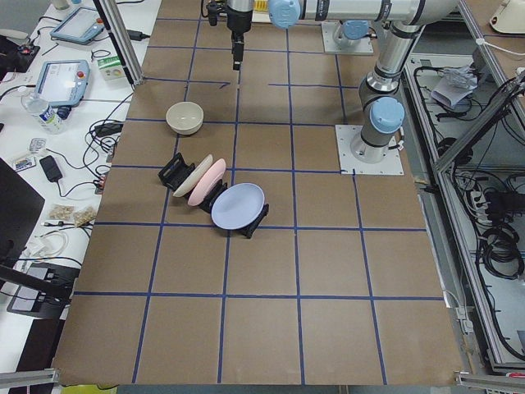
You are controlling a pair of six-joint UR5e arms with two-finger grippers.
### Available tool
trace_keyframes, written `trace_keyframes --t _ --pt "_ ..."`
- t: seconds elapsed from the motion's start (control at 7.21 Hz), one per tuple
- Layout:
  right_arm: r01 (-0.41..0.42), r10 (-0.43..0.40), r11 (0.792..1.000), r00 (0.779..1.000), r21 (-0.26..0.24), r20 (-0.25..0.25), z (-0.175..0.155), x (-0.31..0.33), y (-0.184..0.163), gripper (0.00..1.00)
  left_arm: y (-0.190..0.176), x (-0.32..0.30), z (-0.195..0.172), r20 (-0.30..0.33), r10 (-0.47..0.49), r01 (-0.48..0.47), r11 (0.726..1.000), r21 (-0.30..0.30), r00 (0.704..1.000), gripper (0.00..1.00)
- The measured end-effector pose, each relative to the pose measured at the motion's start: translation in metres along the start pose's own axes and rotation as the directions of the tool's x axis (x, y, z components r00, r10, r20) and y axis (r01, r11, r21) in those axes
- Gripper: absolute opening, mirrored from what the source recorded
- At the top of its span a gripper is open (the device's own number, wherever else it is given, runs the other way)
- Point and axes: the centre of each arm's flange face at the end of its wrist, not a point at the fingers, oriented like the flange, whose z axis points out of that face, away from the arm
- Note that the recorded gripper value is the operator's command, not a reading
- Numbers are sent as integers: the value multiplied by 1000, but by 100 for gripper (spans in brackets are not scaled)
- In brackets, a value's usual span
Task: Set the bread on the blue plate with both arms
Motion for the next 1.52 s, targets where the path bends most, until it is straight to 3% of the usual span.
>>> trace_keyframes --t 0.28,0.42,0.69,0.83,0.97,1.25,1.39,1.52 --pt "13 -12 999 1000 -51 19 32 92 12 100 -4 -63 -16 70 -100 96 994 50 993 100" --pt "-20 22 997 999 -74 37 57 135 24 100 -4 -89 -16 106 -112 106 992 65 988 100" --pt "-83 89 991 994 -100 57 120 188 54 100 -4 -136 1 148 -84 81 996 30 985 100" --pt "-90 98 990 993 -109 69 158 200 72 100 -3 -184 19 163 -154 157 988 -6 975 100" --pt "-87 94 991 994 -100 64 195 203 86 100 3 -244 45 171 -261 273 961 -50 950 100" --pt "-73 73 996 997 -49 4 242 201 107 100 14 -327 96 159 -485 503 859 -97 860 98" --pt "-71 69 996 997 -62 -30 257 202 115 100 12 -344 119 155 -533 550 828 -109 832 91" --pt "-76 73 995 996 -71 -53 268 206 120 100 8 -359 144 155 -557 576 808 -126 816 91"
